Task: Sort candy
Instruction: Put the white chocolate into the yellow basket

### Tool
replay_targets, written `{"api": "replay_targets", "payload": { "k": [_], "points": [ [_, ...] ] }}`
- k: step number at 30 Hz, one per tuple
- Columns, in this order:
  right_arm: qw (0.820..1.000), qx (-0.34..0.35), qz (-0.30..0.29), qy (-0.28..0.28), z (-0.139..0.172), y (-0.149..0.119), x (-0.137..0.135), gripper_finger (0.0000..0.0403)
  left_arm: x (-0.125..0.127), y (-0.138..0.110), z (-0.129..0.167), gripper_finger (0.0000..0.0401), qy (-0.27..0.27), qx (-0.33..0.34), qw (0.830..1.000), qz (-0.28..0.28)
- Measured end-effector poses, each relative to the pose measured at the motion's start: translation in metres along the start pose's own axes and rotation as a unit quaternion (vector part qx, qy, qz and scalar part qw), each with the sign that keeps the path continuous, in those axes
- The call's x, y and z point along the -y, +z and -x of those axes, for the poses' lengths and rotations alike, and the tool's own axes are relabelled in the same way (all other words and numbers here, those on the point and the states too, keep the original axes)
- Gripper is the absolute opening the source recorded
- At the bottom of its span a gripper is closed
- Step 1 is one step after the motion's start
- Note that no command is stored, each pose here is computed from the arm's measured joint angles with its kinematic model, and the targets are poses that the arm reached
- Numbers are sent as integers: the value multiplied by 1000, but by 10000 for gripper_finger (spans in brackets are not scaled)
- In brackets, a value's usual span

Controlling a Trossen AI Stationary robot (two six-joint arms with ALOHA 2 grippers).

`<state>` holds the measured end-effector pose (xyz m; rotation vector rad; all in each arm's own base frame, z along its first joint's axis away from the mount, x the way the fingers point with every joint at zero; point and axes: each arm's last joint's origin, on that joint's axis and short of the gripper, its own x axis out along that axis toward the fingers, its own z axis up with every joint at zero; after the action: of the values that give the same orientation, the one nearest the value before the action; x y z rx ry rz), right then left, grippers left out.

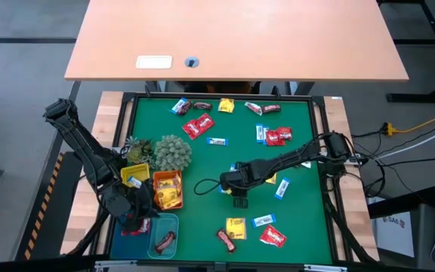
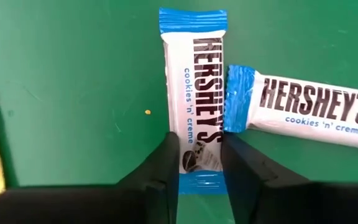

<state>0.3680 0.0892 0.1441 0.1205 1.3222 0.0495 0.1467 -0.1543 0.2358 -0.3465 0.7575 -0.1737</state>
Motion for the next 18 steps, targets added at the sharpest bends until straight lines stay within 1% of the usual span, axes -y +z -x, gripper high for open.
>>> {"api": "replay_targets", "payload": {
  "k": [5,7,10,13,18],
  "points": [
    [999,13,2,39,3,5,-4,115,-2,2,0,103,40,39,996,-66],
    [998,22,5,60,7,11,-7,117,-3,4,0,103,59,58,993,-90],
    [996,41,8,77,15,21,-12,114,-2,7,1,103,80,88,986,-117],
    [995,59,9,82,24,30,-15,111,-1,10,1,103,88,110,980,-142],
    [991,97,15,95,42,47,-20,112,3,14,2,103,86,125,969,-193]
  ]
}}
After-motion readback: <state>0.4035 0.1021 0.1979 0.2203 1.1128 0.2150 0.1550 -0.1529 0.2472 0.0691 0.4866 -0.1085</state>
